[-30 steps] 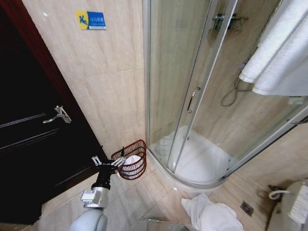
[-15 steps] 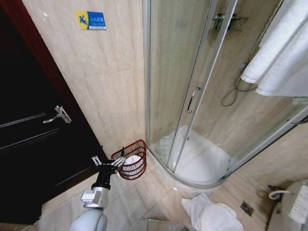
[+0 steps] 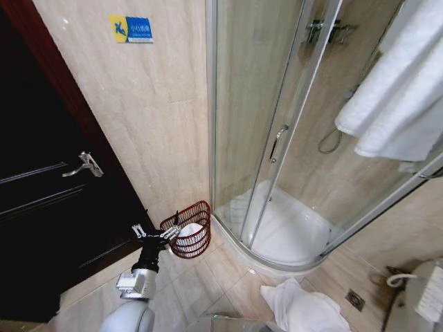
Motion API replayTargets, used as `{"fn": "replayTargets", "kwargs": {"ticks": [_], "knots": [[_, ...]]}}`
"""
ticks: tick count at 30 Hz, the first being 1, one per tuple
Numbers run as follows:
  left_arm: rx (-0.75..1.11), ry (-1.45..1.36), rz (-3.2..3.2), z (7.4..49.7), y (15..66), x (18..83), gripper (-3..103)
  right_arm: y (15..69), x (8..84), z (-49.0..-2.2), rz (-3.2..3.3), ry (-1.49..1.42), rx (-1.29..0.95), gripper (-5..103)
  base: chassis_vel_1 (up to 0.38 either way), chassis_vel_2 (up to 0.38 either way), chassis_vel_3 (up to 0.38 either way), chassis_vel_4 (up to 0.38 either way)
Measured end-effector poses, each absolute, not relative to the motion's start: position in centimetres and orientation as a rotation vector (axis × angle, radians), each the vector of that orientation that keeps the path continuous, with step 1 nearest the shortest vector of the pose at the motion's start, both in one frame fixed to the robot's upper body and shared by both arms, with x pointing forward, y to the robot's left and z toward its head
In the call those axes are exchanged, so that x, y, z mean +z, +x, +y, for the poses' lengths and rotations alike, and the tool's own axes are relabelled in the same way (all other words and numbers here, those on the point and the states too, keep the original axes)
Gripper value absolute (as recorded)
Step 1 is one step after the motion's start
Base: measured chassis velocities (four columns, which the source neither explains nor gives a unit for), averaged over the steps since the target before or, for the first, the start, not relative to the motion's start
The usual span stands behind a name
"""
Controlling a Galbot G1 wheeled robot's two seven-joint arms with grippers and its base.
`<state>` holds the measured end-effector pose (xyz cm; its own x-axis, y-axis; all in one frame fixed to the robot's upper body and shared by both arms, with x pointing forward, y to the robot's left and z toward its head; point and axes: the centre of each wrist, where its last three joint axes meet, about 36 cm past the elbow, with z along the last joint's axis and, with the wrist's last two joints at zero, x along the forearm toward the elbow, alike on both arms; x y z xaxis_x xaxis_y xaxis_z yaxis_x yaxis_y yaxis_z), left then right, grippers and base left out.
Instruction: Discard the used towel into the hamper.
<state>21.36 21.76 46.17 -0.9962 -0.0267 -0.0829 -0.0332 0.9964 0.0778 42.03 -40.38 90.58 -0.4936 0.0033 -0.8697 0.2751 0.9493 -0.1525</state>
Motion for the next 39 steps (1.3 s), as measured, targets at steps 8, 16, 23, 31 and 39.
{"fn": "replayTargets", "kwargs": {"ticks": [8, 16, 23, 31, 39], "knots": [[0.121, -0.046, 3.057, 21.8, 21.4, 46.2, 100, 41.2, 86.0, -39.9, 2.042, 0.171, -0.375, 13, 0.0, 0.0, 0.0, 0.0], [0.121, -0.046, 3.057, 21.8, 21.4, 46.2, 100, 39.9, 81.4, -39.8, 2.062, 0.172, -0.431, 13, 0.0, 0.0, 0.0, 0.0], [0.121, -0.046, 3.057, 21.8, 21.4, 46.2, 100, 37.8, 78.9, -40.5, 2.073, 0.203, -0.436, 13, 0.0, 0.0, 0.0, 0.0], [0.121, -0.046, 3.057, 21.8, 21.4, 46.2, 100, 35.7, 73.8, -40.7, 2.157, 0.207, -0.449, 13, 0.0, 0.0, 0.0, 0.0], [0.121, -0.046, 3.057, 21.8, 21.4, 46.2, 100, 33.5, 70.8, -40.3, 2.175, 0.217, -0.45, 13, 0.0, 0.0, 0.0, 0.0]]}}
